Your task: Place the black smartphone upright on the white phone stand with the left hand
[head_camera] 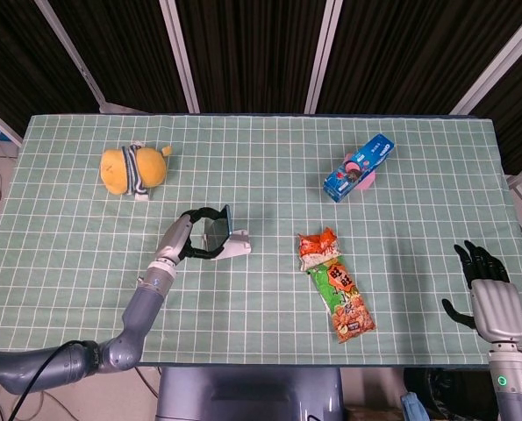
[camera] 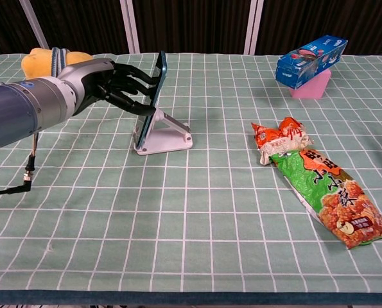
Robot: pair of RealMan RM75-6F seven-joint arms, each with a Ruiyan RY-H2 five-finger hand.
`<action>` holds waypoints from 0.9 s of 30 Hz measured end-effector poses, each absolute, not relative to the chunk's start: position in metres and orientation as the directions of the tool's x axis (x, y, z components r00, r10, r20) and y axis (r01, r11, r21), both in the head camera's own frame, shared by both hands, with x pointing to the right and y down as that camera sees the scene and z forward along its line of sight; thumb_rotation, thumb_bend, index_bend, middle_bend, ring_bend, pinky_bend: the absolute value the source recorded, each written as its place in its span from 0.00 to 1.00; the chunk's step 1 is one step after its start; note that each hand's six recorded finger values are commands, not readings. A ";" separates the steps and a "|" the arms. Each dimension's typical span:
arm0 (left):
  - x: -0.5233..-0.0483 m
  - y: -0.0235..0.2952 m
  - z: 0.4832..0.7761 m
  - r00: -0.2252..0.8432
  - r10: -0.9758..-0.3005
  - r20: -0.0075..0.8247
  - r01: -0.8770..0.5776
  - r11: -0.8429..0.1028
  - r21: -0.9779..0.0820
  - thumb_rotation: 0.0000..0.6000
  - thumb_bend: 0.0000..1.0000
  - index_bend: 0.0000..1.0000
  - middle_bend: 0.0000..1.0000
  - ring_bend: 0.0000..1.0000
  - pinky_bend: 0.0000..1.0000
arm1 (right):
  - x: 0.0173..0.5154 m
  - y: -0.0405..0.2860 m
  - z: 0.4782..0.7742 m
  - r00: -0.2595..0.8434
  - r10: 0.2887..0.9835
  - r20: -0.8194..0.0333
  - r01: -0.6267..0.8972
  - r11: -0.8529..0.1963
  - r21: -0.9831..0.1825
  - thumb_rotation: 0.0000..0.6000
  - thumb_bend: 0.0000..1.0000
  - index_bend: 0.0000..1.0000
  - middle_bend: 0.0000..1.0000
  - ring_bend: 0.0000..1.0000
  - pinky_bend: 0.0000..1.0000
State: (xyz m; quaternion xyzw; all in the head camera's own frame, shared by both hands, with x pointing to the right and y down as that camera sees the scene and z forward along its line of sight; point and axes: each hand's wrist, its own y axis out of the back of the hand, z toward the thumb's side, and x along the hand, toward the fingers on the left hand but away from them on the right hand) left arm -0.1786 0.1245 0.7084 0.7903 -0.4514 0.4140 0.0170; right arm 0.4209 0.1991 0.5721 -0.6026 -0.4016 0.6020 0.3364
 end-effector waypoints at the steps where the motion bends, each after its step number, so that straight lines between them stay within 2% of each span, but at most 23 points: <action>1: -0.179 0.125 0.709 0.250 -0.699 0.670 -0.726 -0.593 -0.348 1.00 0.54 0.57 0.63 0.11 0.00 | 0.421 0.199 0.572 -0.047 0.889 -0.455 0.079 -0.451 -0.889 1.00 0.39 0.02 0.00 0.00 0.13; 9: -0.183 0.126 0.713 0.242 -0.691 0.681 -0.718 -0.600 -0.353 1.00 0.53 0.54 0.60 0.11 0.00 | 0.421 0.199 0.572 -0.047 0.889 -0.455 0.079 -0.451 -0.889 1.00 0.39 0.02 0.00 0.00 0.13; 16: -0.181 0.126 0.712 0.259 -0.688 0.679 -0.707 -0.613 -0.352 1.00 0.38 0.41 0.47 0.10 0.00 | 0.421 0.199 0.572 -0.047 0.889 -0.455 0.078 -0.451 -0.889 1.00 0.39 0.02 0.00 0.00 0.13; 27: -0.183 0.131 0.713 0.276 -0.672 0.687 -0.684 -0.639 -0.350 1.00 0.33 0.30 0.31 0.07 0.00 | 0.421 0.199 0.572 -0.047 0.890 -0.454 0.079 -0.450 -0.889 1.00 0.39 0.02 0.00 0.00 0.13</action>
